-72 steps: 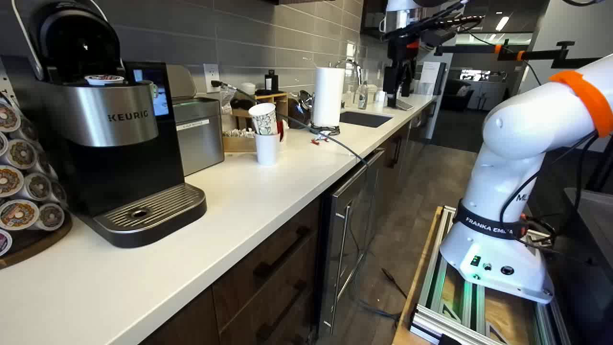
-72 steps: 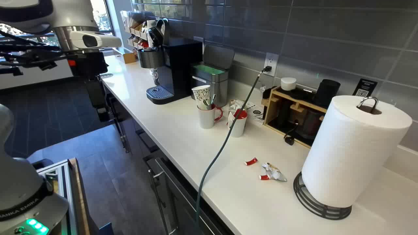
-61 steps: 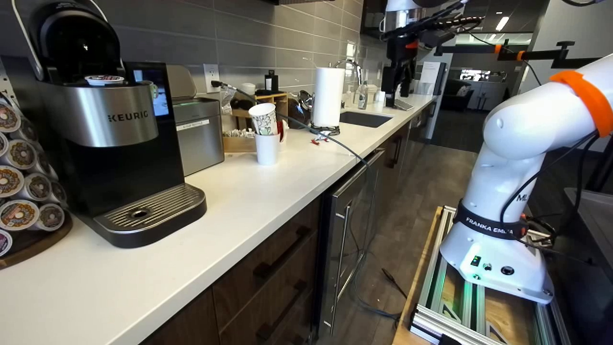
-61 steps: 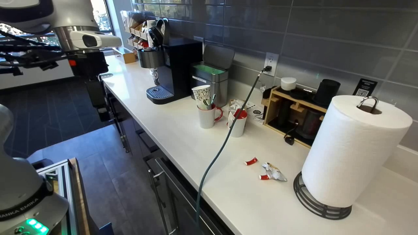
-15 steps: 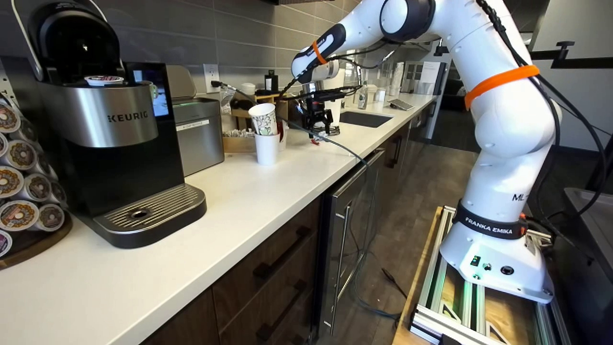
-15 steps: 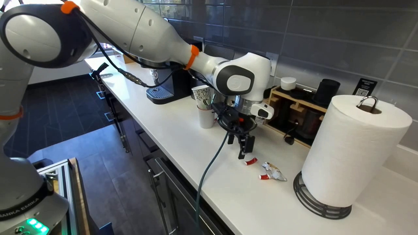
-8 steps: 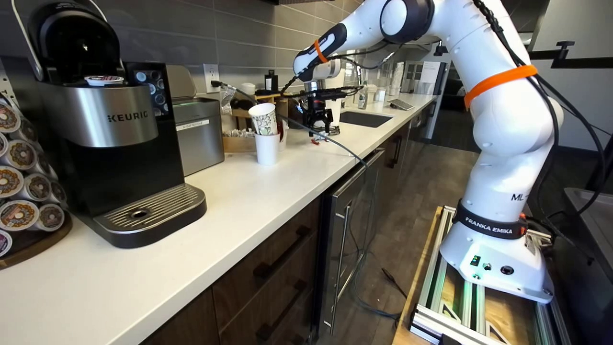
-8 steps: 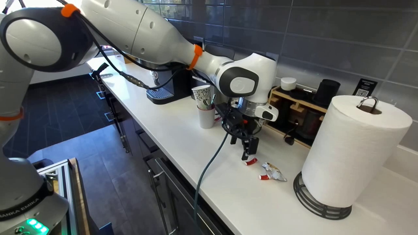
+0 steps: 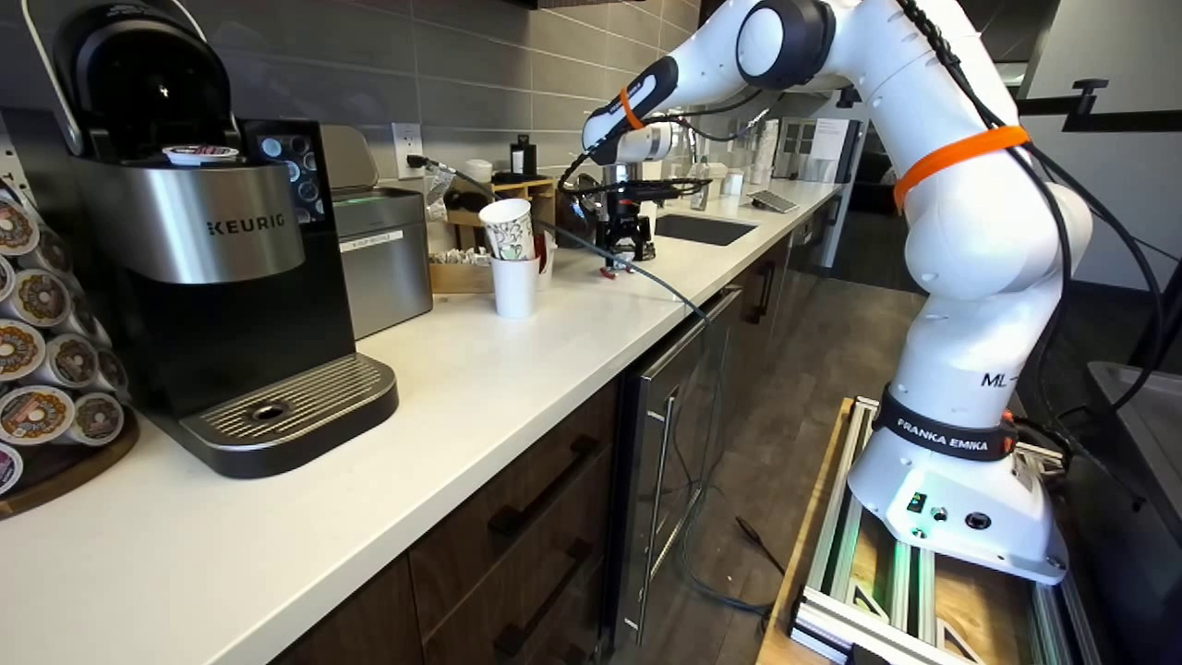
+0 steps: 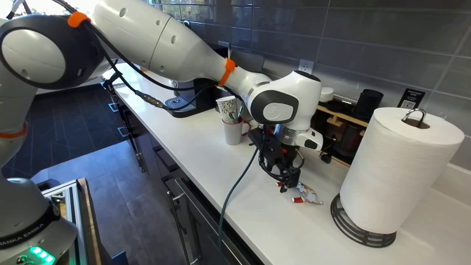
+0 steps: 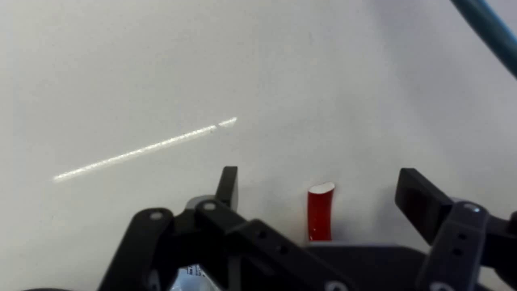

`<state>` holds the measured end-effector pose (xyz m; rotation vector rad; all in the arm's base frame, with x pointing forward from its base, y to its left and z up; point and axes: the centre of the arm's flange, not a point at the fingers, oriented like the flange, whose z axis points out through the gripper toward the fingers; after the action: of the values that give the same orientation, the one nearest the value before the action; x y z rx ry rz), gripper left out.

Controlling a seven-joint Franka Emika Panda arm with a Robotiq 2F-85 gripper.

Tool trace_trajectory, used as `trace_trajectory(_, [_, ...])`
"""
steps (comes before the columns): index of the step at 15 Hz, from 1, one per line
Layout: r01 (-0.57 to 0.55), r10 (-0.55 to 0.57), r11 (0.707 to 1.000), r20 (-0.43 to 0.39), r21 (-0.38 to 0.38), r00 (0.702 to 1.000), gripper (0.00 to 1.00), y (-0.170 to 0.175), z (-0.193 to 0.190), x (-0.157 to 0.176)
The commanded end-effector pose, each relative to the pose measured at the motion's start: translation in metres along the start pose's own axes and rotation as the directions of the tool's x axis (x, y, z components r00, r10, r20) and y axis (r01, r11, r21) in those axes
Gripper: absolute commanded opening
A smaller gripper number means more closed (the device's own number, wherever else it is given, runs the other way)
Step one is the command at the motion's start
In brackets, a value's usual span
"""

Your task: Place one red piece inside the broken mug.

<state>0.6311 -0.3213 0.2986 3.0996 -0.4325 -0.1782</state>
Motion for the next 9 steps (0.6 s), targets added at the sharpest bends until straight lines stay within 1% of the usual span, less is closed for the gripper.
trace_trajectory(1, [0.05, -0.05, 0.999, -0.027, 0.001, 0.998, 1.0, -0.009, 0.004, 0.005])
trace_trajectory(3, [0.065, -0.065, 0.998, -0.015, 0.003, 0.998, 1.0, -0.016, 0.01, 0.009])
trace_trajectory(5, [0.07, -0.07, 0.998, -0.015, 0.005, 0.997, 0.91, -0.023, 0.017, 0.012])
trace_trajectory(6, [0.066, -0.066, 0.998, -0.013, 0.009, 0.998, 0.79, -0.026, 0.021, 0.014])
trace_trajectory(7, [0.057, -0.057, 0.998, -0.009, 0.015, 0.998, 0.82, -0.027, 0.026, 0.018])
trace_trajectory(8, [0.051, -0.051, 0.998, -0.003, 0.026, 0.999, 0.77, -0.028, 0.03, 0.021])
trace_trajectory(9, [0.042, -0.042, 0.999, -0.001, 0.034, 0.999, 0.68, -0.027, 0.034, 0.024])
